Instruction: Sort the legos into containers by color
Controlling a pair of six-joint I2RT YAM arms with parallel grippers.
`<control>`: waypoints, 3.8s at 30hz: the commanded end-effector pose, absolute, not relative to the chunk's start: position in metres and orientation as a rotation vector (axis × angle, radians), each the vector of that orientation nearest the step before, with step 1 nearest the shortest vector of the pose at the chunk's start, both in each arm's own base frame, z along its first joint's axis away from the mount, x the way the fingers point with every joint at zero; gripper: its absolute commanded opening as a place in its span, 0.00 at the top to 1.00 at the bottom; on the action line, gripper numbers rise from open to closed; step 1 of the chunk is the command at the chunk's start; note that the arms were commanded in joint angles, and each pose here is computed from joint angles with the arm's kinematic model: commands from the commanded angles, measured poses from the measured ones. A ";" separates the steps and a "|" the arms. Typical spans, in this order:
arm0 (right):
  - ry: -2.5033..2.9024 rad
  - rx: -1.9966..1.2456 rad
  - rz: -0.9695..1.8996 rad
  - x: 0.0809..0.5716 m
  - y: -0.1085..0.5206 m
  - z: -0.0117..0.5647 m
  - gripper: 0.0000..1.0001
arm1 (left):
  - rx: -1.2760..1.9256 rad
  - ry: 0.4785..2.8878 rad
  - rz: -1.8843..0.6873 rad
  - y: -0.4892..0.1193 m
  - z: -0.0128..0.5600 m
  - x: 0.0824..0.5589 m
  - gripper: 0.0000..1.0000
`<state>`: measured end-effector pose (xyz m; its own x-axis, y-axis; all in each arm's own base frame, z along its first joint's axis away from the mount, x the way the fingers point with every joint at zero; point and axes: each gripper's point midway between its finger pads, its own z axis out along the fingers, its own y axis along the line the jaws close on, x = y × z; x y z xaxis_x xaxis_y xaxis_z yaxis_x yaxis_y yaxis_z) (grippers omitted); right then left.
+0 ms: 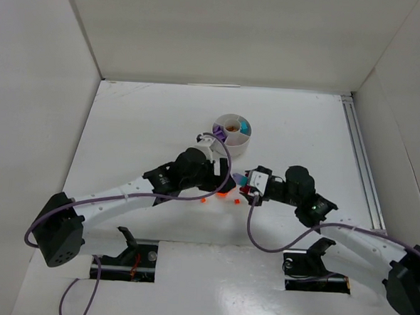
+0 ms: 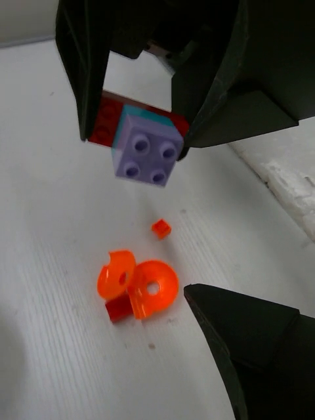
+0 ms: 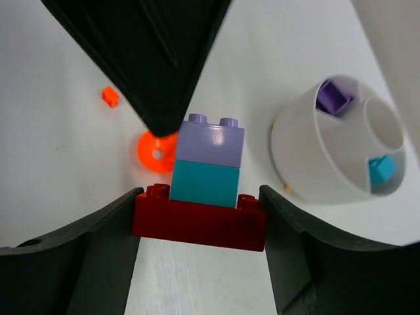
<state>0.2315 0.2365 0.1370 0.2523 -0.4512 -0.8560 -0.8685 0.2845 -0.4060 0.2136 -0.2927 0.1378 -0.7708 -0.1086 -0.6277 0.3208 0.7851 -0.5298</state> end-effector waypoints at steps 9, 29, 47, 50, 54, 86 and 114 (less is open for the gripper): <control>0.952 -1.486 0.521 0.185 0.269 0.200 0.57 | 0.587 1.919 -1.348 -0.340 0.227 0.166 0.40; 0.781 -1.473 0.531 0.162 0.268 0.234 0.62 | 0.740 1.786 -1.475 -0.336 0.243 0.138 0.55; 0.975 -1.391 0.377 0.193 0.243 0.218 0.66 | 0.592 1.831 -1.370 -0.306 0.242 0.161 0.87; 1.022 -1.381 0.363 0.200 0.238 0.212 0.67 | 0.573 1.841 -1.344 -0.300 0.240 0.167 0.87; 1.045 -1.387 0.362 0.205 0.239 0.208 0.67 | 0.535 1.875 -1.313 -0.296 0.231 0.180 0.90; 1.284 -1.277 0.139 0.371 0.237 0.255 0.60 | 0.044 2.212 -0.785 -0.242 0.171 0.270 0.91; 1.371 -1.288 0.173 0.404 0.254 0.226 0.60 | -0.114 2.306 -0.578 -0.220 0.135 0.285 0.92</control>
<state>0.3953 0.2480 0.2008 0.2564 -0.5983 -0.7591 -0.7598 0.3607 -0.5410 0.2732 -0.2176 0.1028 -0.7737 -0.1995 -0.6013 0.0781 0.9118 -0.4030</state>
